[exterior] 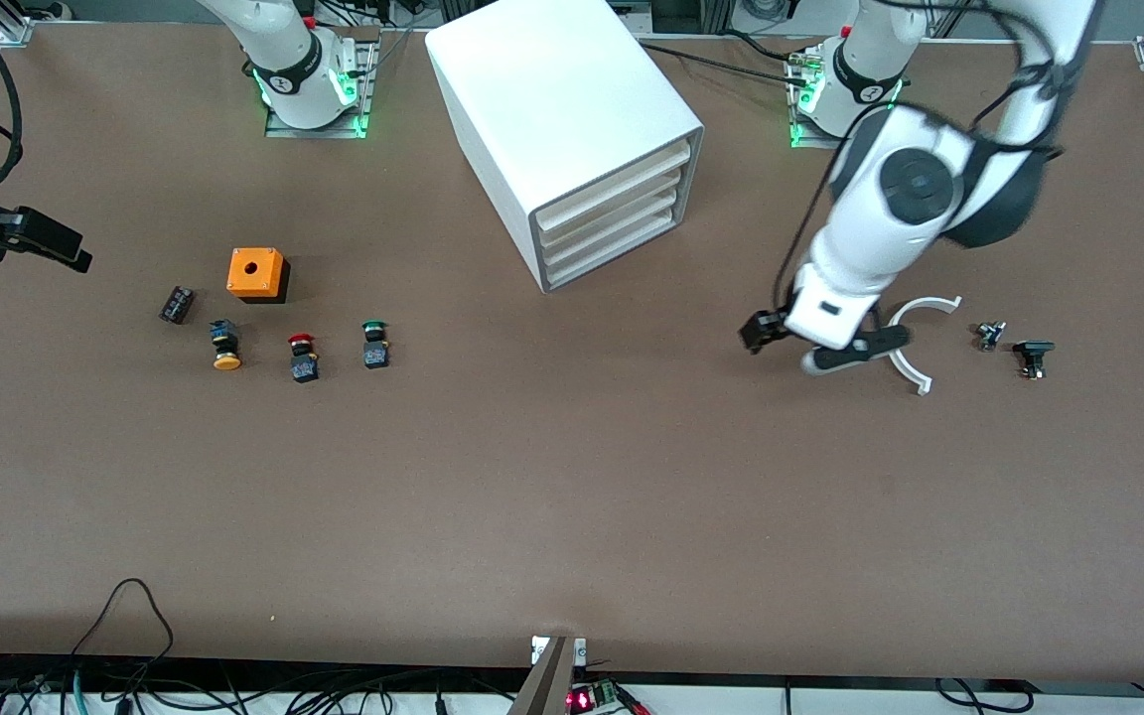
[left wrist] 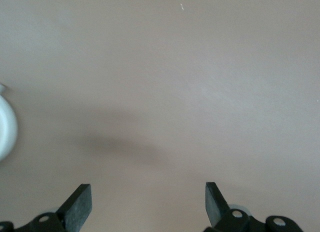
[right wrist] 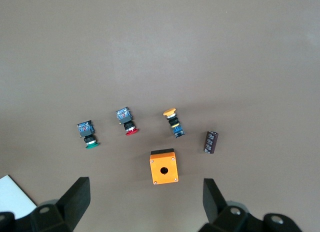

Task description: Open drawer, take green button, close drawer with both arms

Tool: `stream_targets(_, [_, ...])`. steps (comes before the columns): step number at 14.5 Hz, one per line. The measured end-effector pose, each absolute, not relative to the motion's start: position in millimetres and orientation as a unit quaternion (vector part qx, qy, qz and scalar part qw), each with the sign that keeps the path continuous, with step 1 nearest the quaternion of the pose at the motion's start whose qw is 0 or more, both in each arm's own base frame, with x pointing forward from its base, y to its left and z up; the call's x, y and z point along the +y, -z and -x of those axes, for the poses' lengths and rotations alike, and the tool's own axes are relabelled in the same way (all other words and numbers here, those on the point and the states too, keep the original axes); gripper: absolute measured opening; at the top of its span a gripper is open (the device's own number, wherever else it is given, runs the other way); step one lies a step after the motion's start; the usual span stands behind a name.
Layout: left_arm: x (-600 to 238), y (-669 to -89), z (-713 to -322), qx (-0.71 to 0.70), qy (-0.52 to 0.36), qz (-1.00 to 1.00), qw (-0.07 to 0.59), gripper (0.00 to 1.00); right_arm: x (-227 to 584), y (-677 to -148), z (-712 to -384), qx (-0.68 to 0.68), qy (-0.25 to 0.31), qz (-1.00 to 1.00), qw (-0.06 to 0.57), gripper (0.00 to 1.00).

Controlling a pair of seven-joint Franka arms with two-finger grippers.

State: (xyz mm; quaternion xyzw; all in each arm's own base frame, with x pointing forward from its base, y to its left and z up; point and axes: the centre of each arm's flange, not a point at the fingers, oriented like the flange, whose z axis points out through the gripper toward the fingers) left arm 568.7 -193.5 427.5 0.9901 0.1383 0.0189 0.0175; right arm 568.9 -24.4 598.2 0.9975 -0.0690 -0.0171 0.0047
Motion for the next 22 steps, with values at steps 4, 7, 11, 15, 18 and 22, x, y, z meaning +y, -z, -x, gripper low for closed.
stream_targets(4, [-125, -549, -566, 0.088, -0.018, -0.996, -0.011, 1.00, -27, -587, -555, -0.071, 0.005, -0.997, 0.001, 1.00])
stream_targets(7, [-96, -617, -543, 0.086, -0.026, -0.996, -0.018, 1.00, -29, -580, -543, -0.072, 0.001, -0.997, -0.001, 1.00])
stream_targets(11, [-86, -628, -525, 0.088, -0.004, -0.996, -0.027, 1.00, -30, -582, -537, -0.072, -0.001, -0.997, -0.003, 1.00])
stream_targets(15, [-75, -609, -538, 0.051, 0.013, -0.998, -0.027, 1.00, -29, -582, -537, -0.071, 0.000, -0.997, -0.002, 1.00])
stream_targets(18, [-69, -610, -541, 0.015, 0.006, -1.000, -0.025, 1.00, -27, -592, -534, -0.057, -0.004, -0.998, -0.003, 1.00])
stream_targets(22, [-53, -609, -544, 0.002, 0.005, -1.000, -0.024, 1.00, -27, -606, -530, -0.018, -0.007, -1.000, -0.003, 1.00])
